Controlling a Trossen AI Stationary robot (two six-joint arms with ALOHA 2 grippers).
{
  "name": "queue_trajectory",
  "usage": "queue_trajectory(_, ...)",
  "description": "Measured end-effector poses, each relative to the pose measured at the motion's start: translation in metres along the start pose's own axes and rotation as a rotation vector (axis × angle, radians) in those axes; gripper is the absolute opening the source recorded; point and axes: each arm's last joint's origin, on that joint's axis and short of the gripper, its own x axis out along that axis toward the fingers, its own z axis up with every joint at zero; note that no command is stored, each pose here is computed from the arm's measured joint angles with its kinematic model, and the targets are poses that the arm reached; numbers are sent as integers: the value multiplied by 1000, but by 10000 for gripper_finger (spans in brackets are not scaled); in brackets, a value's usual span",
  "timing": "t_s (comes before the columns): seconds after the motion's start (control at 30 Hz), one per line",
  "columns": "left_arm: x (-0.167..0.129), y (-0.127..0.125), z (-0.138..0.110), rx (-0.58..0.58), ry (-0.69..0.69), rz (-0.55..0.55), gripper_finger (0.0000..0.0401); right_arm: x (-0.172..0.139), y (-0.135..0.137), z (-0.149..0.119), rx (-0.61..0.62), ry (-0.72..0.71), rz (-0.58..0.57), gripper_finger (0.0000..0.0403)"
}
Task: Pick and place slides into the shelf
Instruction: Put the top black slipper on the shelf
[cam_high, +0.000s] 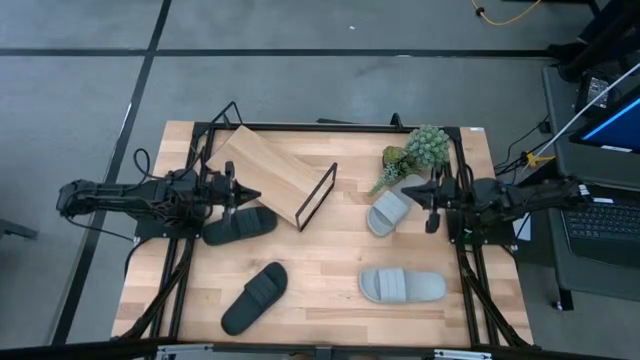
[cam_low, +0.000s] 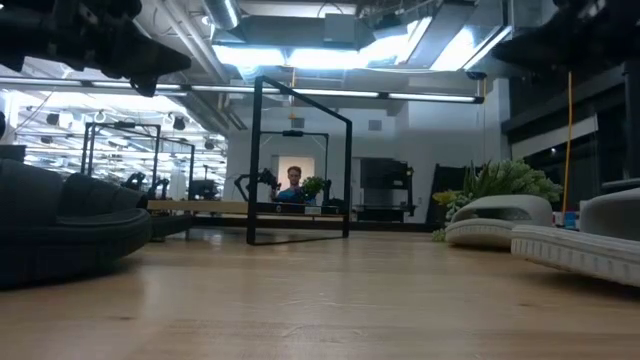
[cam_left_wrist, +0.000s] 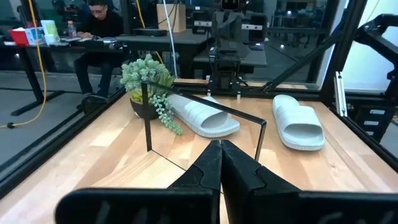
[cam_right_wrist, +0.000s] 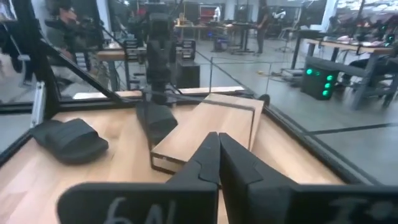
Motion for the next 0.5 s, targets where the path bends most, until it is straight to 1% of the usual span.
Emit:
queue_trajectory(0.1,0,3,0,-12,-1,27,0,5,2,9,-41,18,0,5)
queue_trajectory(0.2,-1,6,3,-69,7,40,0,10,4,11,-62,45,1,5)
queue_trajectory(0.23,-2,6,7,-85,16,31,0,12,5,10,-64,58,1,5)
queue_trajectory(0.33,-5,4,22,-87,68,1,0,18,7,5,-48,99,1,5)
queue_trajectory(0.5,-7,4,43,-85,174,40,0,27,10,0,-51,144,1,5)
